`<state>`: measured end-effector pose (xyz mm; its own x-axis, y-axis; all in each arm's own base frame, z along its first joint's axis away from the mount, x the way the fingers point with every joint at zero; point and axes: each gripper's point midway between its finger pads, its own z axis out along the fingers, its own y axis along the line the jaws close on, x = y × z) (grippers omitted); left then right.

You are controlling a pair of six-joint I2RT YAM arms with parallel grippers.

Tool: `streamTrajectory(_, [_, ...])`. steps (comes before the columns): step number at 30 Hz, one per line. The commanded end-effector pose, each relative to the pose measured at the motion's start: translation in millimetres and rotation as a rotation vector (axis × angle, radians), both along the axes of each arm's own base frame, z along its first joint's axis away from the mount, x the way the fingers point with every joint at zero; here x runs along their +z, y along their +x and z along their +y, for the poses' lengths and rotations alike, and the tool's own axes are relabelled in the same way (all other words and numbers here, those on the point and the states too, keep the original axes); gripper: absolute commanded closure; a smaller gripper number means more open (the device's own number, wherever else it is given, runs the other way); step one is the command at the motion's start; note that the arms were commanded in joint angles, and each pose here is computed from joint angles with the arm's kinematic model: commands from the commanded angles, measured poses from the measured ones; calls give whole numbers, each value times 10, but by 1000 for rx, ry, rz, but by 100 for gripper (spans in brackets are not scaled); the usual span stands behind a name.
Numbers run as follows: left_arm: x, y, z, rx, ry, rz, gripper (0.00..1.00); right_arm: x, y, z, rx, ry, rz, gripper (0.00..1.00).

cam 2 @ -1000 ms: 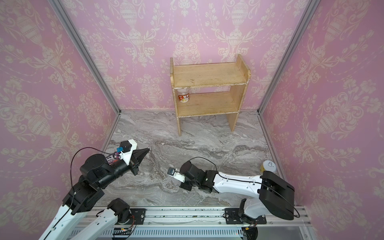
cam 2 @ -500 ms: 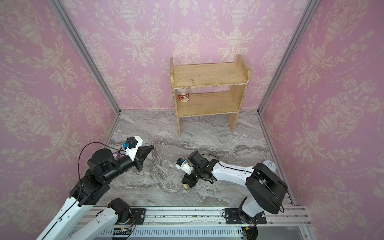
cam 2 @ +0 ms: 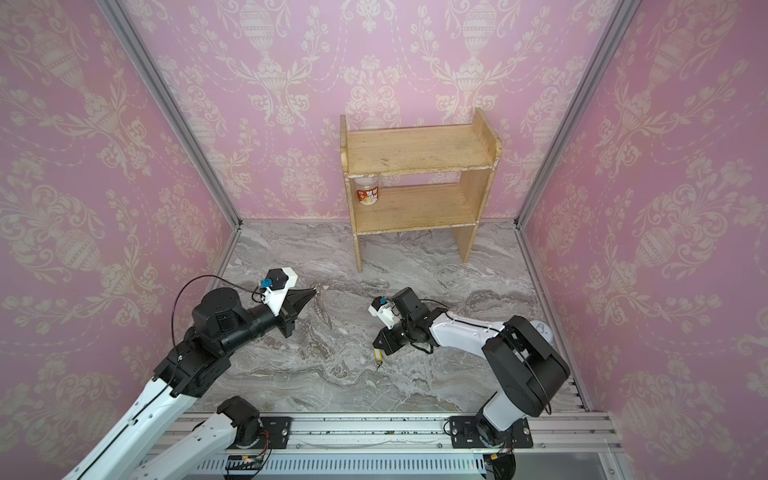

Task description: Put the keys on the keyring

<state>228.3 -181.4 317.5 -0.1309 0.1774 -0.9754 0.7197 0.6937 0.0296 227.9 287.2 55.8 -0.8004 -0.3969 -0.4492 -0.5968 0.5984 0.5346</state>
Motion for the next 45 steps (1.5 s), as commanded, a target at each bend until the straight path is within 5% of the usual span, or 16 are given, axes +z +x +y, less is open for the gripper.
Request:
streamTrajectory(1, [153, 6, -36, -30, -21, -59, 100, -154, -44, -83, -25, -25, 68, 100])
streamTrajectory(8, [134, 59, -70, -34, -21, -46, 100, -325, 28, -280, -95, -92, 86, 85])
streamTrajectory(14, [138, 92, -97, -41, -24, -40, 100, -333, 126, -449, -173, -117, 57, 55])
streamTrajectory(18, [130, 108, -112, -43, -29, -34, 100, -191, 172, -549, -200, -109, -14, 47])
streamTrajectory(25, [115, 135, -140, -53, -28, -35, 100, 140, -188, -329, 36, -52, -178, 53])
streamTrajectory(30, [99, 149, -157, -60, -27, -38, 100, 55, -487, -121, 219, -148, -293, 59])
streamTrajectory(35, [103, 135, -138, -60, -27, -41, 100, -59, -466, -128, 263, -291, -378, 64])
streamTrajectory(45, [117, 105, -106, -59, -28, -46, 100, -121, -395, -54, 293, -329, -411, 66])
